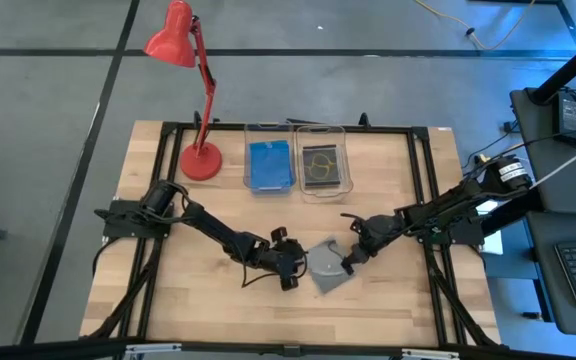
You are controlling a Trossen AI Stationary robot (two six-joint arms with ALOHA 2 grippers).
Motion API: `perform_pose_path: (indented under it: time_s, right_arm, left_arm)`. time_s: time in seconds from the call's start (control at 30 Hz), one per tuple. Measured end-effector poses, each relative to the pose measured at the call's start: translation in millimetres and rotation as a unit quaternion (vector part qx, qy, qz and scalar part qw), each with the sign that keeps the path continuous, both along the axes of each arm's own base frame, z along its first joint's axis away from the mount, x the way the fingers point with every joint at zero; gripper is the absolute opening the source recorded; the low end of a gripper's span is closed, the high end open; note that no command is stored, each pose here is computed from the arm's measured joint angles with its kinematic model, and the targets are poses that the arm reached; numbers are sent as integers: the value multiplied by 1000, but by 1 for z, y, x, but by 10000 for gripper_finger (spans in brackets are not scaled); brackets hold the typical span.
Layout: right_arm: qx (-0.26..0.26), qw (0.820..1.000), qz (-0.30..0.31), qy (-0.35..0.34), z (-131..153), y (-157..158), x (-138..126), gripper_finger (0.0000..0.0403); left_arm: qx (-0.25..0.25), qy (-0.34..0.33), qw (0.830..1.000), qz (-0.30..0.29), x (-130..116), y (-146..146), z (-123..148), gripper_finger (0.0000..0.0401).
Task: Pick & place jewel cases by type
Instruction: Put the black CD case into the right transparent bin
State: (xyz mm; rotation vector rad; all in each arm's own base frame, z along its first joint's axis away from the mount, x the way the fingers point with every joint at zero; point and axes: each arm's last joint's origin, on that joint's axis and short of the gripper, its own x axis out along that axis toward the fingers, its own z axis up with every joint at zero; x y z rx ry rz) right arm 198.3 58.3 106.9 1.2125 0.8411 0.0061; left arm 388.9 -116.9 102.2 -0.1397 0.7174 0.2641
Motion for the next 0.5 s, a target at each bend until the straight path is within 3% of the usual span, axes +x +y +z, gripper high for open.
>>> perform_pose_path:
  time_s: [0.5]
  right_arm:
    - [12,999,17,-34,11,5,-1,190]
  left_arm:
    - [-2,5,1000,-8,-2,-3,0,143]
